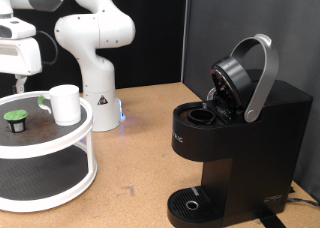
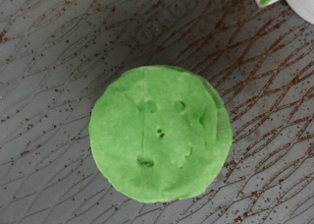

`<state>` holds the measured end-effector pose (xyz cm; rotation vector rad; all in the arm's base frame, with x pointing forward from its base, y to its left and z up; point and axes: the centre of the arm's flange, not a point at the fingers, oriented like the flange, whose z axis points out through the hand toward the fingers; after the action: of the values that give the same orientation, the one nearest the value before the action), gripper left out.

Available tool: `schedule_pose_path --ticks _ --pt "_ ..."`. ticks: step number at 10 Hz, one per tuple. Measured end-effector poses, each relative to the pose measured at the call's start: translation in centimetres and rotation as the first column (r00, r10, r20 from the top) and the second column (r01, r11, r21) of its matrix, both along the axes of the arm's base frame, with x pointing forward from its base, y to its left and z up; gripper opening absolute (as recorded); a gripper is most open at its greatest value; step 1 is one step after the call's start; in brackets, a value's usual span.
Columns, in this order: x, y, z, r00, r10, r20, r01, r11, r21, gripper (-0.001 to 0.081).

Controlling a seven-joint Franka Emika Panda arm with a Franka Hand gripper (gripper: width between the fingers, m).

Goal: Make a cup of coffee with the keurig machine

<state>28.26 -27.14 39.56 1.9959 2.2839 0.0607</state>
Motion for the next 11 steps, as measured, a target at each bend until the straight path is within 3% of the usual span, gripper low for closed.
schedule_pose_path --ticks 11 --pt "0.2 1.0 -6.2 1.0 0.018 -0.021 -0.018 1.0 -0.001 0.0807"
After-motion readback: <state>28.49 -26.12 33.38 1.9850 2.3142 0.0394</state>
